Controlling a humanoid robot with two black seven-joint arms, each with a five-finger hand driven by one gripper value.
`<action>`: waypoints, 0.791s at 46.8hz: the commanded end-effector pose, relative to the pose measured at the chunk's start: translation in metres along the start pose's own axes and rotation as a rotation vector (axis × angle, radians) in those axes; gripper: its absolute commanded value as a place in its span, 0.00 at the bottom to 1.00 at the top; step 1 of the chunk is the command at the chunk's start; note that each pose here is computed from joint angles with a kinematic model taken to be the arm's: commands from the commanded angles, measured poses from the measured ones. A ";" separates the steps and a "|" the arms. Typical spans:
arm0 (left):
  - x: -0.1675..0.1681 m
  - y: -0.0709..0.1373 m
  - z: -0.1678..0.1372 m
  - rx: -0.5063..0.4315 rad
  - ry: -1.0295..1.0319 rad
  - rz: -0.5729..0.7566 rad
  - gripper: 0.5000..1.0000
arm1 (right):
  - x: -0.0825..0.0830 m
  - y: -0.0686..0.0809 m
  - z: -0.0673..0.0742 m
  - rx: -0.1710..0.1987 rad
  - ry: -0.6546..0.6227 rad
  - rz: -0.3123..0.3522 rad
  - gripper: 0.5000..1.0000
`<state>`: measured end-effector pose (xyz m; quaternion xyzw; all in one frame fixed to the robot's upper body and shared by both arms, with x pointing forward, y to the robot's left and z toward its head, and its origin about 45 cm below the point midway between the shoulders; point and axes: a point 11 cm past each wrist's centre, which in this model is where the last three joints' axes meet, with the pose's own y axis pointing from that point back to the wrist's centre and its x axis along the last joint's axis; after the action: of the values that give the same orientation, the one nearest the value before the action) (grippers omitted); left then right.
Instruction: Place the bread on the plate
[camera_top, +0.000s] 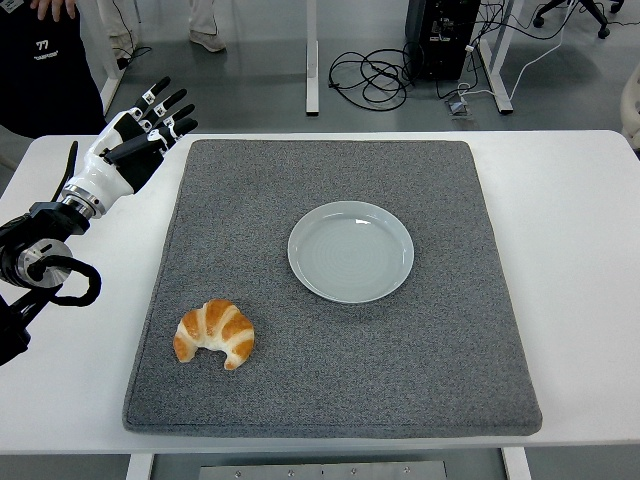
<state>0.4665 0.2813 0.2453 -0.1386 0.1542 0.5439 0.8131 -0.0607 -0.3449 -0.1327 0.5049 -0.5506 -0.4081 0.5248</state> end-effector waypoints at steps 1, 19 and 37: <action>0.000 0.000 0.001 -0.002 0.000 0.000 0.94 | 0.000 0.000 0.000 0.000 0.000 0.000 1.00; 0.000 0.000 0.001 -0.002 -0.002 0.002 0.94 | 0.000 0.000 0.000 0.000 0.000 0.000 1.00; -0.003 -0.003 0.000 0.010 -0.029 0.000 0.92 | 0.000 0.000 0.000 0.000 0.000 0.000 1.00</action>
<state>0.4677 0.2787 0.2466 -0.1327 0.1490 0.5442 0.8149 -0.0607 -0.3449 -0.1327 0.5049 -0.5506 -0.4081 0.5248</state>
